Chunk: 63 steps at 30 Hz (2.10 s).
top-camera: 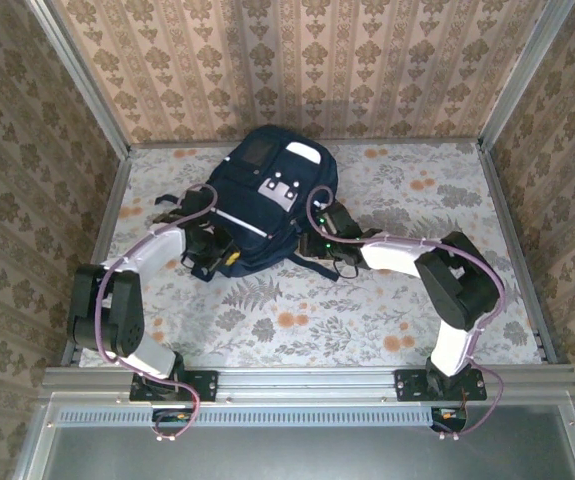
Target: Pack books, pencil case, and school supplies into a backpack
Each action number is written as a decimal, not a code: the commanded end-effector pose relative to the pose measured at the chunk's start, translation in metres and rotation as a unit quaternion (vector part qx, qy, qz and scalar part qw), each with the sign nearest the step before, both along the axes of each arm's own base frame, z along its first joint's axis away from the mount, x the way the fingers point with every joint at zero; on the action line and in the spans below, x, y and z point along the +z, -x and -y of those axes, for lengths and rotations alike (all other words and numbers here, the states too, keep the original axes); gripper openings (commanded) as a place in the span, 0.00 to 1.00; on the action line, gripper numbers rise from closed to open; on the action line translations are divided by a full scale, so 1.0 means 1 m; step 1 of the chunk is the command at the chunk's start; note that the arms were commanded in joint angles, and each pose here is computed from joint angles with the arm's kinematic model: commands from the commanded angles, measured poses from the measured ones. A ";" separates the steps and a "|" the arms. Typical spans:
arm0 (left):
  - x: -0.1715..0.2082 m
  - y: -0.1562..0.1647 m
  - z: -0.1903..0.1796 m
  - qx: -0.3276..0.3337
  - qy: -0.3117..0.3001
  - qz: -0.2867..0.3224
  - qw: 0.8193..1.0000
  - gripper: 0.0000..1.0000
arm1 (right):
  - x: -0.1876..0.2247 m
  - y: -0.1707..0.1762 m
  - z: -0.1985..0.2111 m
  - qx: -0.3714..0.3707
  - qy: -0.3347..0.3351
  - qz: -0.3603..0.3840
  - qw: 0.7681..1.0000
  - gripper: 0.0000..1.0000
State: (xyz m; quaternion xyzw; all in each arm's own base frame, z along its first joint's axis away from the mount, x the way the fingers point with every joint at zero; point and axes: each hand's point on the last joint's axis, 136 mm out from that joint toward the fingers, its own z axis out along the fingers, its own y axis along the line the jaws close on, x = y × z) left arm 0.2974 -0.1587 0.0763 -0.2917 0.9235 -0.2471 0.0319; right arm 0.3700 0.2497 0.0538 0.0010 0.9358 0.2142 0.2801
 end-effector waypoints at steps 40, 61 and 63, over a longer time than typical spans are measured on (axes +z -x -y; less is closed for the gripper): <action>0.202 -0.014 0.039 -0.246 -0.150 0.462 0.839 1.00 | 0.211 0.055 0.164 -0.156 0.134 0.337 0.919 1.00; 0.054 -0.065 -0.150 -0.109 -0.411 0.502 0.753 1.00 | 0.085 0.016 0.283 -0.264 0.214 0.349 0.873 1.00; 0.049 -0.067 -0.157 -0.099 -0.406 0.520 0.745 1.00 | 0.086 0.016 0.279 -0.249 0.192 0.389 0.866 1.00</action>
